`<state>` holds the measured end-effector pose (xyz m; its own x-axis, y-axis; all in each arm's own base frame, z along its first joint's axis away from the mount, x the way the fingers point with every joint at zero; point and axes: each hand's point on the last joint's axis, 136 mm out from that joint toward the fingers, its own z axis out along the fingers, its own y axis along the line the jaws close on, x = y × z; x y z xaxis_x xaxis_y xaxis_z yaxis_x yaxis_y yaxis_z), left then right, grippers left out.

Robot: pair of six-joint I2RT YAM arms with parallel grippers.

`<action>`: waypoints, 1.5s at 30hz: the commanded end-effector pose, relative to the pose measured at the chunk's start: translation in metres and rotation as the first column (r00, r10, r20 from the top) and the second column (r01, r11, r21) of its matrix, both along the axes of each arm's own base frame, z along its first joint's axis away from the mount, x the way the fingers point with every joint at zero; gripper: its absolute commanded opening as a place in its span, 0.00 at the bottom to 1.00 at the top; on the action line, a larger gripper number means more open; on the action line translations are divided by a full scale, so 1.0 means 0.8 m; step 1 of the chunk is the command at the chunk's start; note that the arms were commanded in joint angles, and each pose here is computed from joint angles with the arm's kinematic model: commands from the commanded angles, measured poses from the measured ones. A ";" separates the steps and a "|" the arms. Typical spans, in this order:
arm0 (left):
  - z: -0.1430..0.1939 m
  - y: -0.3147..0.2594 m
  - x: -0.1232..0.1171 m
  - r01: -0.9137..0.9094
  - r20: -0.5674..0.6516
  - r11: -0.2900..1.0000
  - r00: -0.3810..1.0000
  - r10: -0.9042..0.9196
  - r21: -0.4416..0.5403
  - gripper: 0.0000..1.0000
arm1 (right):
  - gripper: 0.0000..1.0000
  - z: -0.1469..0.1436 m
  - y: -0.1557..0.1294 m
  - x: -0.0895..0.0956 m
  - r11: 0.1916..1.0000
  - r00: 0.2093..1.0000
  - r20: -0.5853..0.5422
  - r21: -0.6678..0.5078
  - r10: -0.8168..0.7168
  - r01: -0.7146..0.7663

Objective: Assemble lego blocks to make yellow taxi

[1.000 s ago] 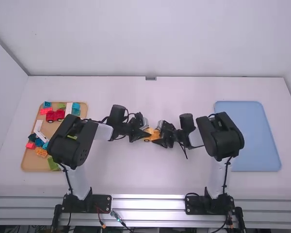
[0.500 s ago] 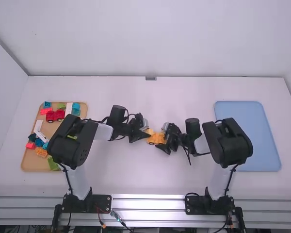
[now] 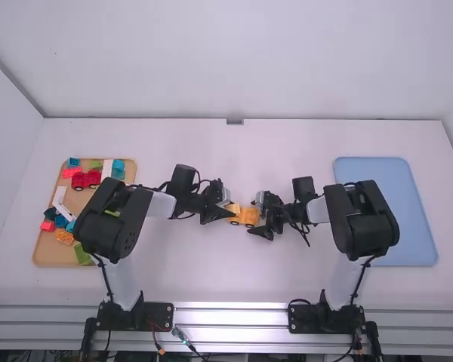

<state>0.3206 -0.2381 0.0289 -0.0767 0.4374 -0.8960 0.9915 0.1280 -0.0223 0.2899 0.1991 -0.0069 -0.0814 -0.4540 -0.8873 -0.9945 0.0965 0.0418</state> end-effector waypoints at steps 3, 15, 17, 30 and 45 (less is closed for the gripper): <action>0.006 -0.005 0.000 0.037 0.031 0.999 0.999 -0.037 -0.019 0.02 | 0.96 0.010 0.010 0.001 0.997 0.993 0.091 0.039 0.069 -0.073; 0.012 -0.007 0.005 0.083 0.077 0.997 0.994 -0.082 0.000 0.02 | 0.97 -0.016 0.025 0.010 0.997 0.999 0.021 0.068 0.026 -0.028; 0.012 -0.008 0.002 0.107 0.068 0.994 0.992 -0.108 0.015 0.02 | 0.93 -0.016 0.025 0.009 0.997 0.999 0.018 0.069 0.027 -0.028; 0.003 -0.015 -0.008 0.145 0.076 0.987 0.986 -0.150 0.076 0.02 | 0.79 -0.028 0.020 0.009 1.000 1.000 -0.006 0.019 0.004 -0.004; -0.005 -0.013 -0.016 0.138 0.065 0.988 0.988 -0.143 0.072 0.02 | 0.59 -0.032 0.018 0.000 0.997 0.996 0.028 -0.012 0.082 -0.082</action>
<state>0.3169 -0.2487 0.0307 0.0821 0.5024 -0.8607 0.9959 -0.0075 0.0906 0.2876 0.2151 -0.0287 -0.0511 -0.4500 -0.8916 -0.9987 0.0283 0.0430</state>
